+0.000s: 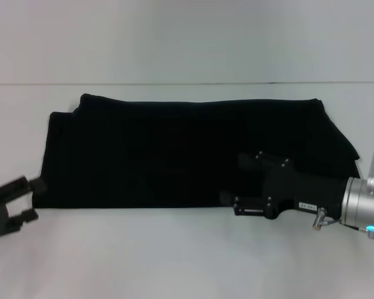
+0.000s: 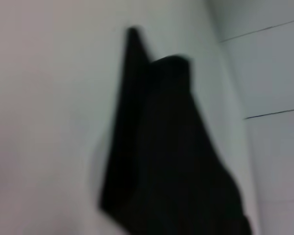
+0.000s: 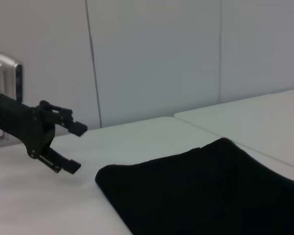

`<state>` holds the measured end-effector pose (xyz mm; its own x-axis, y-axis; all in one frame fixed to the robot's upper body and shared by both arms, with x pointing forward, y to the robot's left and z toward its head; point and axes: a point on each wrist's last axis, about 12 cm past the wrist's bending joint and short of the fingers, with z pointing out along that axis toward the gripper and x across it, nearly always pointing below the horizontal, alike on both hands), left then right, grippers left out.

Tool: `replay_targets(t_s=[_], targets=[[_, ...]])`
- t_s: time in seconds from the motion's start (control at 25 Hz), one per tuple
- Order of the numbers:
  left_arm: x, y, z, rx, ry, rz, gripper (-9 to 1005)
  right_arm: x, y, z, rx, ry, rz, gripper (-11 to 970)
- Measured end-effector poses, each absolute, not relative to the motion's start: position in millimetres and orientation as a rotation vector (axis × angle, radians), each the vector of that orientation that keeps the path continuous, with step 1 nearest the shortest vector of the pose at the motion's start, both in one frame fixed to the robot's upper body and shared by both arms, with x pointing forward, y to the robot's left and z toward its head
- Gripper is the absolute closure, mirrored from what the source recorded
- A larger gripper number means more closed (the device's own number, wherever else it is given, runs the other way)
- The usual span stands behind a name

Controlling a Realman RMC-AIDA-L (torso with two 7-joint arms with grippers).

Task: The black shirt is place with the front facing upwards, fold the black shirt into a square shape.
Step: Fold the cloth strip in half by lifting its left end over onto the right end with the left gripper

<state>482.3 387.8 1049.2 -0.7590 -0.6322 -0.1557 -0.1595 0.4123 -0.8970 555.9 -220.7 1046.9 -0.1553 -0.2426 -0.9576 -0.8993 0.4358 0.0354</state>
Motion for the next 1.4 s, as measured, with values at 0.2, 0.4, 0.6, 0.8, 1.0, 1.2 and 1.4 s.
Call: replay_targets(t_s=[0.2, 0.4, 0.6, 0.8, 1.0, 1.2, 1.4], targets=[[489.9, 386.7, 1045.0, -0.712, 2.242, -1.267, 104, 556.0, -219.4, 1044.6, -1.005, 1.669, 0.790, 14], [495.4, 389.7, 1041.9, -0.792, 2.225, -1.222, 105, 555.4, -218.7, 1043.4, -1.003, 1.674, 0.792, 14], [500.1, 389.7, 1040.5, -0.837, 2.226, -1.198, 106, 554.9, -218.7, 1042.4, -0.999, 1.679, 0.792, 14], [503.8, 389.6, 1040.9, -0.868, 2.221, -1.194, 106, 555.5, -218.6, 1042.0, -1.001, 1.683, 0.787, 14], [506.8, 388.4, 1041.3, -0.878, 2.218, -1.193, 107, 555.6, -218.2, 1042.0, -1.002, 1.683, 0.788, 14], [510.9, 382.1, 1039.4, -0.875, 2.230, -1.207, 107, 555.7, -217.8, 1042.2, -1.003, 1.682, 0.789, 14], [517.3, 377.7, 1038.6, -0.866, 2.243, -1.190, 107, 554.7, -217.5, 1042.1, -1.003, 1.679, 0.796, 14]])
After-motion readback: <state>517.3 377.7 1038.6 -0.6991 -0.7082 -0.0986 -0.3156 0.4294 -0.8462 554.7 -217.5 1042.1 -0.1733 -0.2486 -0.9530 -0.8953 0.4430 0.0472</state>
